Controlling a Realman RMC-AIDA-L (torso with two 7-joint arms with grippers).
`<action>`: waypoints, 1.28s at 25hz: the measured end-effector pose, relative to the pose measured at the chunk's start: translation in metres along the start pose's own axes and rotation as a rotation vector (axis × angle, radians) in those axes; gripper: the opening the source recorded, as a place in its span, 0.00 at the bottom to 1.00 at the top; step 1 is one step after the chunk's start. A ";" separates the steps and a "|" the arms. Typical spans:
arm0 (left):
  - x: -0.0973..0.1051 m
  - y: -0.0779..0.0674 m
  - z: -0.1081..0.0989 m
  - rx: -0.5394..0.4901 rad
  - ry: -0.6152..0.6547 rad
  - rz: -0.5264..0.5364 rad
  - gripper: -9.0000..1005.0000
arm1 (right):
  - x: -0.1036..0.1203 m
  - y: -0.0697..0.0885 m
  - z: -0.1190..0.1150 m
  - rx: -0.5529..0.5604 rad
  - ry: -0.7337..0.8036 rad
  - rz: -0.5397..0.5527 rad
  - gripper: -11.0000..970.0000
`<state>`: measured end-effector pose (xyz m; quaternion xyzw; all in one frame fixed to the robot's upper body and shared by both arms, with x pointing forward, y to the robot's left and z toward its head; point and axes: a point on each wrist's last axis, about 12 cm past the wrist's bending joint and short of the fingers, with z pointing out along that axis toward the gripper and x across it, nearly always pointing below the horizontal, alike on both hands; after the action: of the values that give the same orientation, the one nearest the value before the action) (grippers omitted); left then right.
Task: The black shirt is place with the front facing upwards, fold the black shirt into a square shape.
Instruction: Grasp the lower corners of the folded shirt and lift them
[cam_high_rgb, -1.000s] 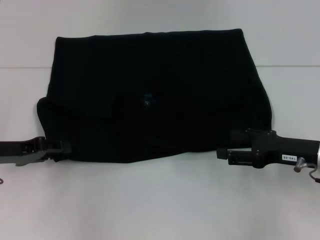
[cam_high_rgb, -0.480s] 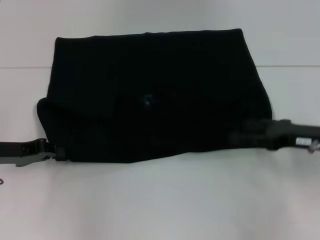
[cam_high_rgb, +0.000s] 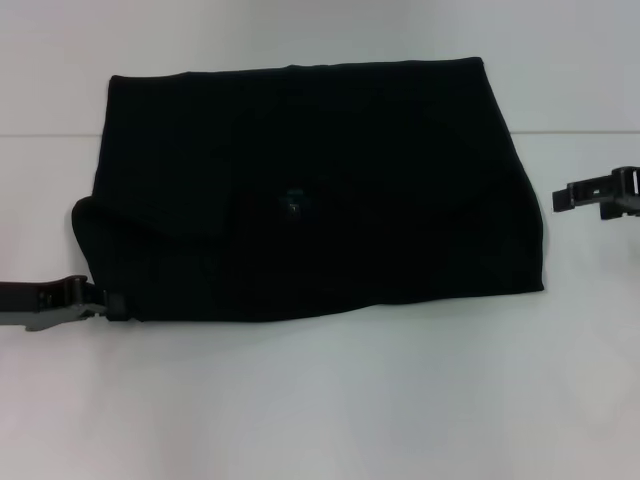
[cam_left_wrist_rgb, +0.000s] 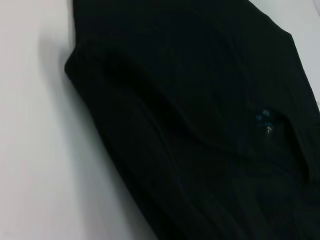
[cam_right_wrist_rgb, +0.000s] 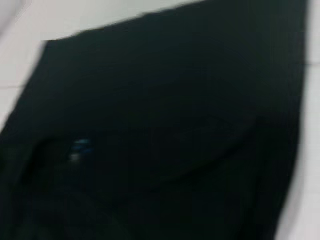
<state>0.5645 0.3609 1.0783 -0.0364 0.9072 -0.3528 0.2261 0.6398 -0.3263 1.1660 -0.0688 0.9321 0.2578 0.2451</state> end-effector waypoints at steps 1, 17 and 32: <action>0.000 0.000 0.000 0.000 0.000 0.001 0.05 | -0.003 0.002 0.001 0.017 0.007 0.011 0.94; -0.001 -0.002 0.000 0.007 0.002 0.012 0.05 | 0.010 0.020 0.059 0.072 0.072 0.005 0.94; -0.002 -0.004 0.000 0.020 0.001 0.017 0.05 | 0.022 0.030 0.082 0.069 0.094 -0.020 0.94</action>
<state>0.5663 0.3583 1.0816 -0.0264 0.9040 -0.3600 0.2291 0.6478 -0.2586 1.1074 -0.0818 0.9502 0.2194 0.2058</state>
